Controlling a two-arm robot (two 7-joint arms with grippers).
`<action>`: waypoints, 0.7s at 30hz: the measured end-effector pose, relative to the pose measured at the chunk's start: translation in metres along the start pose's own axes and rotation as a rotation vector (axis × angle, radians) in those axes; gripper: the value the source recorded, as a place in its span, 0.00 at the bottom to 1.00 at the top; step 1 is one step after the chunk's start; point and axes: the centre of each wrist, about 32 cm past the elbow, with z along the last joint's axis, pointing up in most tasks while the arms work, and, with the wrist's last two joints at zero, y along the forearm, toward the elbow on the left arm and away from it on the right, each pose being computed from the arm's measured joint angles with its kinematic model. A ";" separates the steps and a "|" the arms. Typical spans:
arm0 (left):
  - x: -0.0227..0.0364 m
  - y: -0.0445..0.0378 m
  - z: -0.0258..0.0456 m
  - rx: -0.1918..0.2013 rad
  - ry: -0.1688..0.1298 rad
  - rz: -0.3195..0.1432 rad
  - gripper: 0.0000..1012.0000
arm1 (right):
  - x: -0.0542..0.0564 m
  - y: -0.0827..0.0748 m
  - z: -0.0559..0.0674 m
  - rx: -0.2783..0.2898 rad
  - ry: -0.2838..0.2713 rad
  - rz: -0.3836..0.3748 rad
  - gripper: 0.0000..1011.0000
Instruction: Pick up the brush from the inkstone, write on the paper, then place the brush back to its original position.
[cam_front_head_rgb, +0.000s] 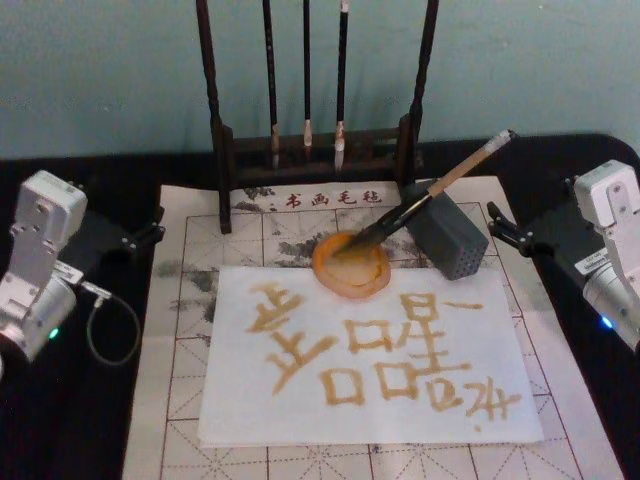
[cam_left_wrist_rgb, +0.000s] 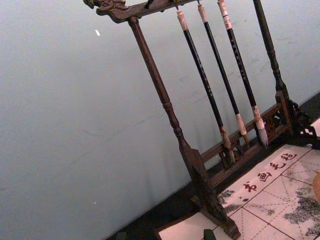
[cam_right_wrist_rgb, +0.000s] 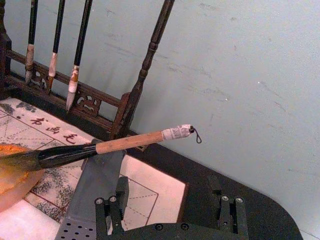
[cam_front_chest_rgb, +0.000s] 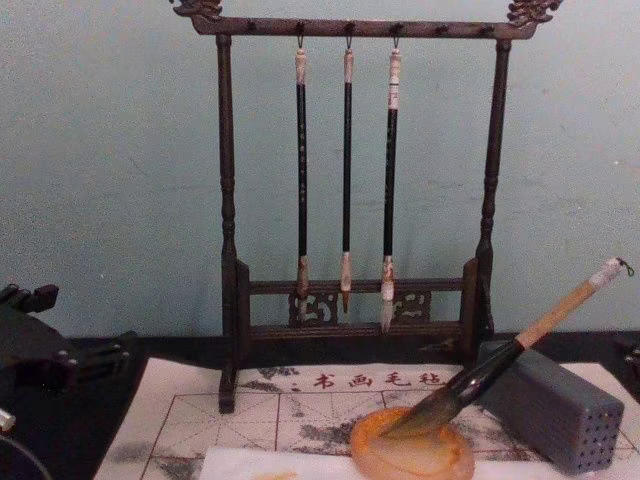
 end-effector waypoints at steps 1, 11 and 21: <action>0.0000 0.0000 0.0000 0.000 0.000 0.000 0.99 | 0.000 0.000 0.000 0.000 0.000 0.000 0.99; 0.0000 0.0000 0.0000 0.000 0.000 0.000 0.99 | 0.000 0.000 0.000 0.000 0.000 0.000 0.99; 0.0000 0.0000 0.0000 0.000 0.000 0.000 0.99 | 0.000 0.000 0.000 0.000 0.000 0.000 0.99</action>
